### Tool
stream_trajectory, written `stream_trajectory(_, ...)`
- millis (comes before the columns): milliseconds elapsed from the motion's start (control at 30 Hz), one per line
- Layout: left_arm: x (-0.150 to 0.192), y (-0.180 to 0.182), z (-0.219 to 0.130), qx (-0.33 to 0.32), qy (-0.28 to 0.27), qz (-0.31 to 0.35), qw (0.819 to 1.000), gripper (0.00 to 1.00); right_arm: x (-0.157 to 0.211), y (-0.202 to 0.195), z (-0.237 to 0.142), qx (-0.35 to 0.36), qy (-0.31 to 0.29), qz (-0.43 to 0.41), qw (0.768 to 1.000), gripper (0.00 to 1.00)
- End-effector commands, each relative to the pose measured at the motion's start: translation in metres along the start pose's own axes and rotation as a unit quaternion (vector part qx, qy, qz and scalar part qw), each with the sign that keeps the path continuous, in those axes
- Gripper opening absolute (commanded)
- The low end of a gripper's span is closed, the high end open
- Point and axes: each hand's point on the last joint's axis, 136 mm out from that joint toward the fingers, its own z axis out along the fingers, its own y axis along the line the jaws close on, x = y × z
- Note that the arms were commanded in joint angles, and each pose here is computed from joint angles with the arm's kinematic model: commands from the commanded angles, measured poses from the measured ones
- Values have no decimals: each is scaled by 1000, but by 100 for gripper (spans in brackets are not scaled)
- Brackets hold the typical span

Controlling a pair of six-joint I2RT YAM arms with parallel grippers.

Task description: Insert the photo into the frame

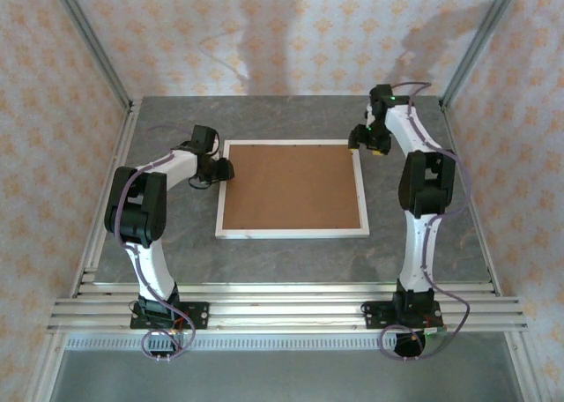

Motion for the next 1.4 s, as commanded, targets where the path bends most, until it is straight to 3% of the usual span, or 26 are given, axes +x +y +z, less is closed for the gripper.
stream_trajectory(0,26,9,7,-26,43,3,999,35,-14,-12,-3,23,-22,7,999,69)
stream_trajectory(333,28,11,7,-29,46,1,999,35,-20,-11,27,20,-3,3,1000,69)
stream_trajectory(767,28,10,8,-28,47,0,999,35,18,-11,67,28,63,-2,998,68)
stream_trajectory(1367,28,11,9,-27,46,-2,999,35,51,-6,75,73,99,-32,992,68)
